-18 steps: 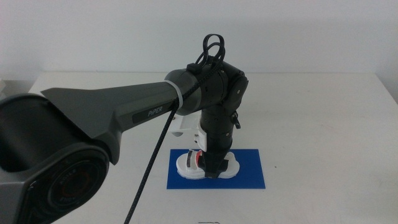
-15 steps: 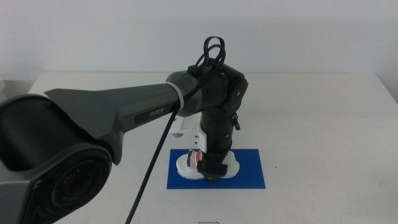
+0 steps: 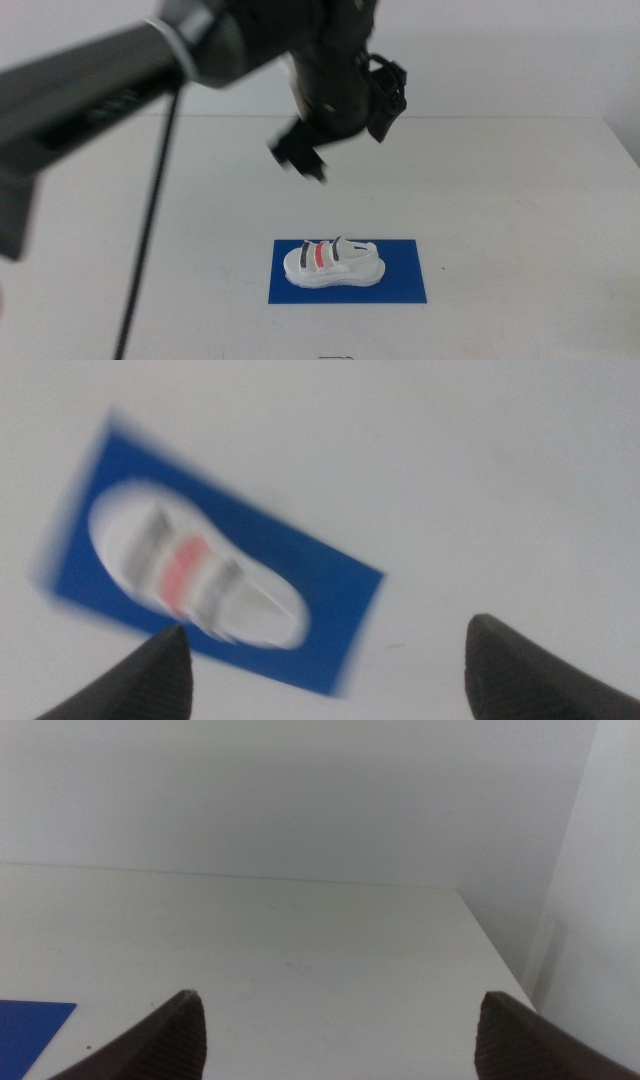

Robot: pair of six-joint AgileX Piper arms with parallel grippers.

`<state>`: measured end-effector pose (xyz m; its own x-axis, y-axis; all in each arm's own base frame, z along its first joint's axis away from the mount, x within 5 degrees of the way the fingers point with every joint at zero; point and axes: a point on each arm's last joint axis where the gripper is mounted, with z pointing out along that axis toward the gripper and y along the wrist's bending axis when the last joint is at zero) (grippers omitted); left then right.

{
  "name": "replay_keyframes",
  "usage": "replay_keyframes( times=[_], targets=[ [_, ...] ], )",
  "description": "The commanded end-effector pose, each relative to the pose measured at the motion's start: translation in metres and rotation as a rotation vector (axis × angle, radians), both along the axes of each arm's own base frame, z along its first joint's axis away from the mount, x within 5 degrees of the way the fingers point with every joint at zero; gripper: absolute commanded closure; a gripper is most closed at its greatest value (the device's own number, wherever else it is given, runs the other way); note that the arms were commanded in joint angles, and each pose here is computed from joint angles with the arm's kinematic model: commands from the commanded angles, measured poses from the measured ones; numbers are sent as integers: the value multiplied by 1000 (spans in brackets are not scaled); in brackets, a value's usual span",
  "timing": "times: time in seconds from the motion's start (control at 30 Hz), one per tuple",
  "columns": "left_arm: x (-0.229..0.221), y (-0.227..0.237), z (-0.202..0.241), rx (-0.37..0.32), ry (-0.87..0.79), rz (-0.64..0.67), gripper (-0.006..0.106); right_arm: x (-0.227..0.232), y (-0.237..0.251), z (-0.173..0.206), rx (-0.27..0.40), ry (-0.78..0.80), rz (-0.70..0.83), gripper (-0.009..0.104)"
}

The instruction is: Use one arm to grab the shoe from the table and place it on the mat.

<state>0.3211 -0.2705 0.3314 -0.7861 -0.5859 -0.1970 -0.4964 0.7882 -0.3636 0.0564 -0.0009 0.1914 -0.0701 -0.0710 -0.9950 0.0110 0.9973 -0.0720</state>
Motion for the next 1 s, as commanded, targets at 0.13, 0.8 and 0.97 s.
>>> replay_keyframes(
  times=[0.13,0.8,0.97],
  targets=[
    [-30,43,77,527,-349,-939,7,-2,0,14,-15,-113,1,1],
    [-151,232,79,604,-1052,-525,7,-2,0,14,-15,-113,1,1],
    [-207,261,29,672,-1193,-332,7,-2,0,14,-15,-113,1,1]
  ],
)
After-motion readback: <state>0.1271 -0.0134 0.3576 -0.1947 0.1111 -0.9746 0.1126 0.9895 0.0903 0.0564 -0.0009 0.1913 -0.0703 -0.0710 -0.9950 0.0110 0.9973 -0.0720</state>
